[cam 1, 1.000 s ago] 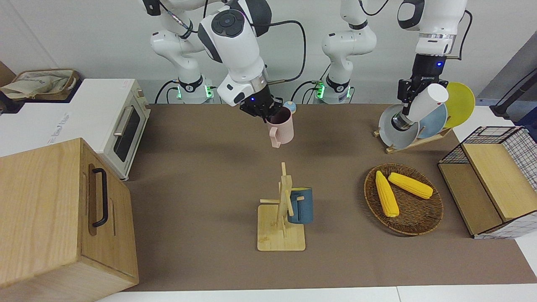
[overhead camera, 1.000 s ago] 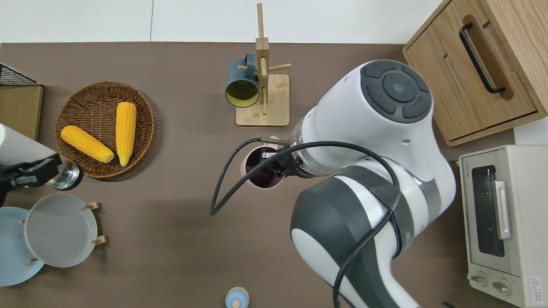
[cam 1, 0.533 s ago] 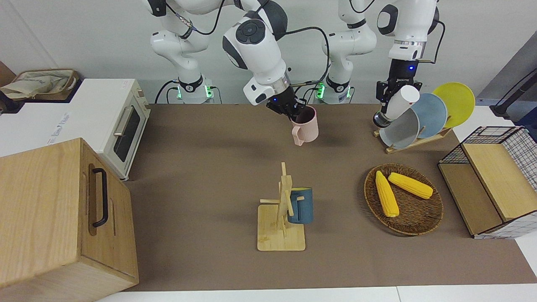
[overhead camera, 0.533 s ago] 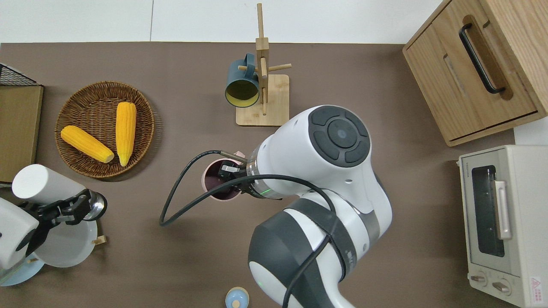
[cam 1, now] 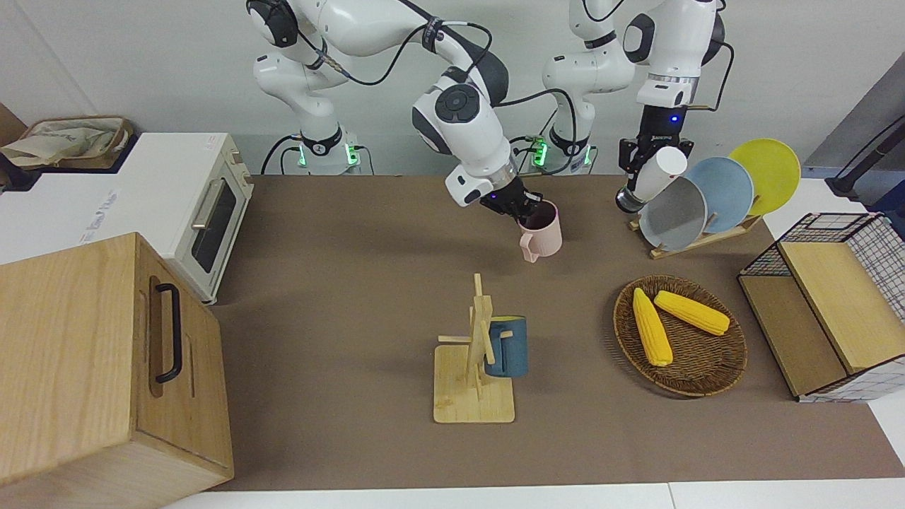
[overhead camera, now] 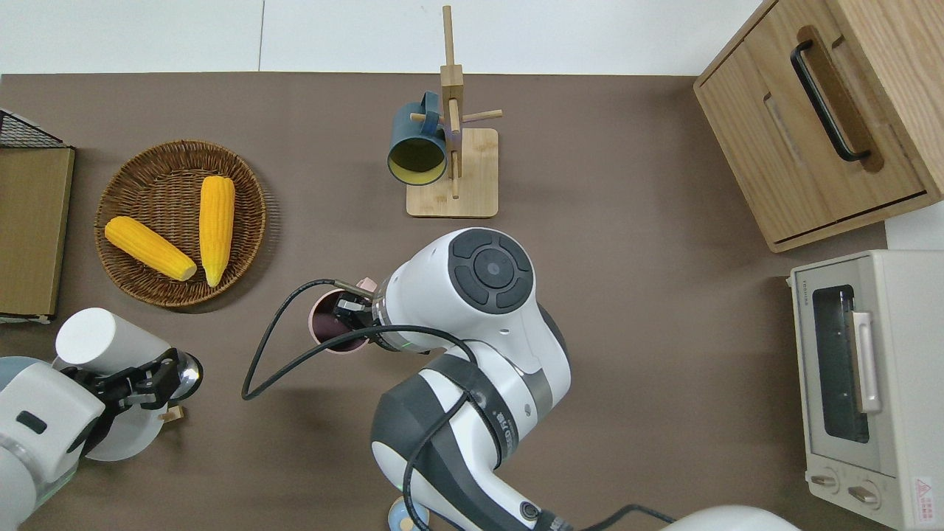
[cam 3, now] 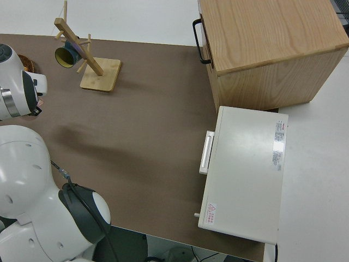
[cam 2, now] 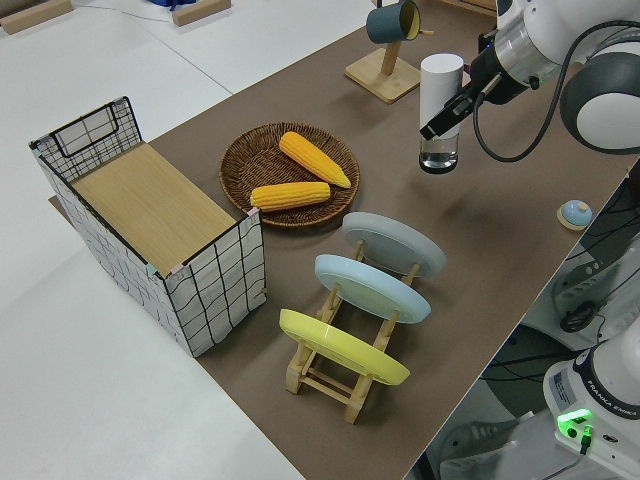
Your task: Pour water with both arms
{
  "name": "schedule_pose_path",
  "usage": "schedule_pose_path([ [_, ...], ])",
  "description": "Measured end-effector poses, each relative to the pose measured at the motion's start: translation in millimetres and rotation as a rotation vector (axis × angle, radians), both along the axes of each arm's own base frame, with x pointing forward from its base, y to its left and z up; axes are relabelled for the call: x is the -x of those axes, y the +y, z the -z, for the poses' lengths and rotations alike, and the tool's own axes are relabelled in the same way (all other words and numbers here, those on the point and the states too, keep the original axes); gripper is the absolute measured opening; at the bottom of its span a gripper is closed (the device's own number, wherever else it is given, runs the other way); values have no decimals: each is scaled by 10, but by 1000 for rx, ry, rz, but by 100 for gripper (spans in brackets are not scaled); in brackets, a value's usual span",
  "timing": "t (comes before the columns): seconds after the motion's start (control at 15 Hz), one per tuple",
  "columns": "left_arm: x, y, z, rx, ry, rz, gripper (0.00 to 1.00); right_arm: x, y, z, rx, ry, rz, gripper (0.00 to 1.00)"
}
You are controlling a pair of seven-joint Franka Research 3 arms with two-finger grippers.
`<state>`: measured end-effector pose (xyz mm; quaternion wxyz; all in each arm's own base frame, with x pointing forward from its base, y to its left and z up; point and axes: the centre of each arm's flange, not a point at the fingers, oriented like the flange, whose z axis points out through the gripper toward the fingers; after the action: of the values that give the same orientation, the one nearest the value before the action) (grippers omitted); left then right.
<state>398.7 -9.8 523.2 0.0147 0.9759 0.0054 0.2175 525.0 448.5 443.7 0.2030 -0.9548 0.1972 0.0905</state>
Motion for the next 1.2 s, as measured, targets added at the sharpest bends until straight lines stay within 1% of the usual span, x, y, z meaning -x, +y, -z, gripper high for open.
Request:
schedule_pose_path([
  [0.2, 3, -4, 15, 0, 3, 0, 63, 16, 171, 216, 8, -25, 26, 5],
  [0.27, 4, -4, 20, 0, 4, 0, 63, 45, 259, 338, 18, -31, 31, 5],
  [0.4, 5, -6, 24, -1, 4, 1, 63, 68, 331, 467, 27, -33, 28, 5],
  [0.73, 5, -28, 26, -3, 4, 4, 63, 49, 365, 598, 26, -31, 47, 5],
  [1.0, 5, -47, 26, -6, 3, 8, 63, 93, 453, 753, 32, -28, 40, 5],
  [1.2, 5, -56, 27, -7, 3, 9, 63, 77, 472, 865, 26, -27, 46, 5],
])
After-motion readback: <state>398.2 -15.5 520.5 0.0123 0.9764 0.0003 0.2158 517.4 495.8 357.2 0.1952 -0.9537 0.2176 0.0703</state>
